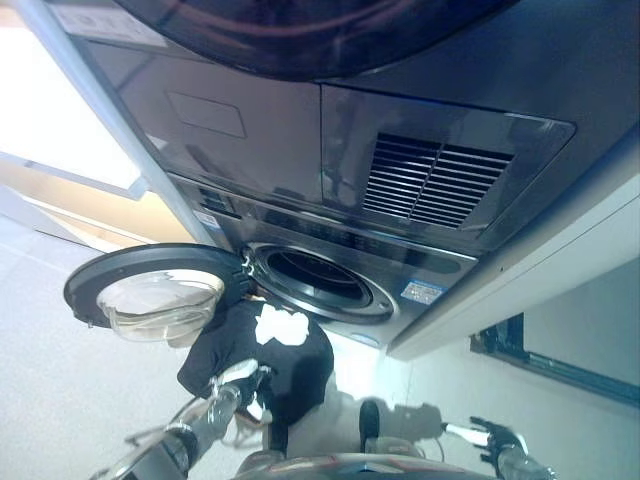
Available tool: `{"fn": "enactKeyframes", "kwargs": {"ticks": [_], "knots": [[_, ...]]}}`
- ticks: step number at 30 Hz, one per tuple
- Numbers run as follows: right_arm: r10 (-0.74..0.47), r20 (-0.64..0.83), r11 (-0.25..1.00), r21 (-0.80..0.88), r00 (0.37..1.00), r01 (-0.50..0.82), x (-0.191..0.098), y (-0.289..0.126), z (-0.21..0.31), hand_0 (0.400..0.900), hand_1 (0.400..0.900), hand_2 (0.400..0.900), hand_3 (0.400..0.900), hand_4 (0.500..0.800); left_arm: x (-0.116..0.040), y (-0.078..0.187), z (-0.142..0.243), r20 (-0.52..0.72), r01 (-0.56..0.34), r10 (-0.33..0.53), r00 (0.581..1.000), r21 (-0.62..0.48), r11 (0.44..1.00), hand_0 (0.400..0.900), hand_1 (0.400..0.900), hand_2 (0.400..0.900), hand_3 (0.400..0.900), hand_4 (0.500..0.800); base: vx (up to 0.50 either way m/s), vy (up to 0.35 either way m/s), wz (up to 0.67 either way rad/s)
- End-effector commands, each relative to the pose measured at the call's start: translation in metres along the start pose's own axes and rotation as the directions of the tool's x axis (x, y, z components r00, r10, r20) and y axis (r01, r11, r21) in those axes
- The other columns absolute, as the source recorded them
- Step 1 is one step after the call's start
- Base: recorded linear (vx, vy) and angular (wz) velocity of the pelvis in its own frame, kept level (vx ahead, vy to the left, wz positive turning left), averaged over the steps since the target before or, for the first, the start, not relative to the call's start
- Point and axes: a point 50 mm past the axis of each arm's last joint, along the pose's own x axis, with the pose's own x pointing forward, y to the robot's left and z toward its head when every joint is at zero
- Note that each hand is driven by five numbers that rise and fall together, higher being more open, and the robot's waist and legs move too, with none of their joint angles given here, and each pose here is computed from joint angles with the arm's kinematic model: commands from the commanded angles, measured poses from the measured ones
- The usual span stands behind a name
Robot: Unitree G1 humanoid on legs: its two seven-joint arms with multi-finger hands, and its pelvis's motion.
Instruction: Put the clothes in the basket into the washing machine.
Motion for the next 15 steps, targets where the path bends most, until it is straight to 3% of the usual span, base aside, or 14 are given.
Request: {"fn": "enactKeyframes", "kwargs": {"ticks": [1, 3, 6, 12, 15], "knots": [[-0.107, 0.074, 0.99, 0.096, 0.991, 0.1, 0.003, -0.016, 0.027, 0.9, 0.9, 0.9, 0.9, 0.8, 0.012, 0.067, 0.035, 0.173, -0.227, 0.194, 0.966, 0.201, 0.953, 0.9, 0.9, 0.9, 0.9, 0.8, -0.05, 0.021, -0.08], [-0.123, 0.083, 0.987, 0.112, 0.989, 0.114, 0.003, -0.018, 0.03, 0.9, 0.9, 0.9, 0.9, 0.8, 0.013, 0.075, 0.04, 0.202, -0.262, 0.214, 0.956, 0.249, 0.932, 0.9, 0.9, 0.9, 0.9, 0.8, -0.043, 0.017, -0.09], [-0.144, 0.129, 0.982, 0.142, 0.981, 0.126, 0.003, -0.015, 0.041, 0.9, 0.9, 0.9, 0.9, 0.8, 0.015, 0.1, 0.057, 0.269, -0.352, 0.262, 0.927, 0.375, 0.858, 0.9, 0.9, 0.9, 0.9, 0.8, -0.056, 0.02, -0.14], [-0.159, 0.186, 0.975, 0.185, 0.97, 0.124, 0.003, -0.012, 0.054, 0.9, 0.9, 0.9, 0.9, 0.8, 0.015, 0.135, 0.069, 0.293, -0.441, 0.337, 0.895, 0.462, 0.77, 0.9, 0.9, 0.9, 0.9, 0.8, -0.092, 0.015, -0.06], [-0.171, 0.222, 0.969, 0.214, 0.96, 0.124, 0.002, -0.012, 0.06, 0.9, 0.9, 0.9, 0.9, 0.8, 0.011, 0.159, 0.072, 0.304, -0.481, 0.373, 0.877, 0.535, 0.695, 0.9, 0.9, 0.9, 0.9, 0.8, -0.036, 0.003, 0.01]]}}
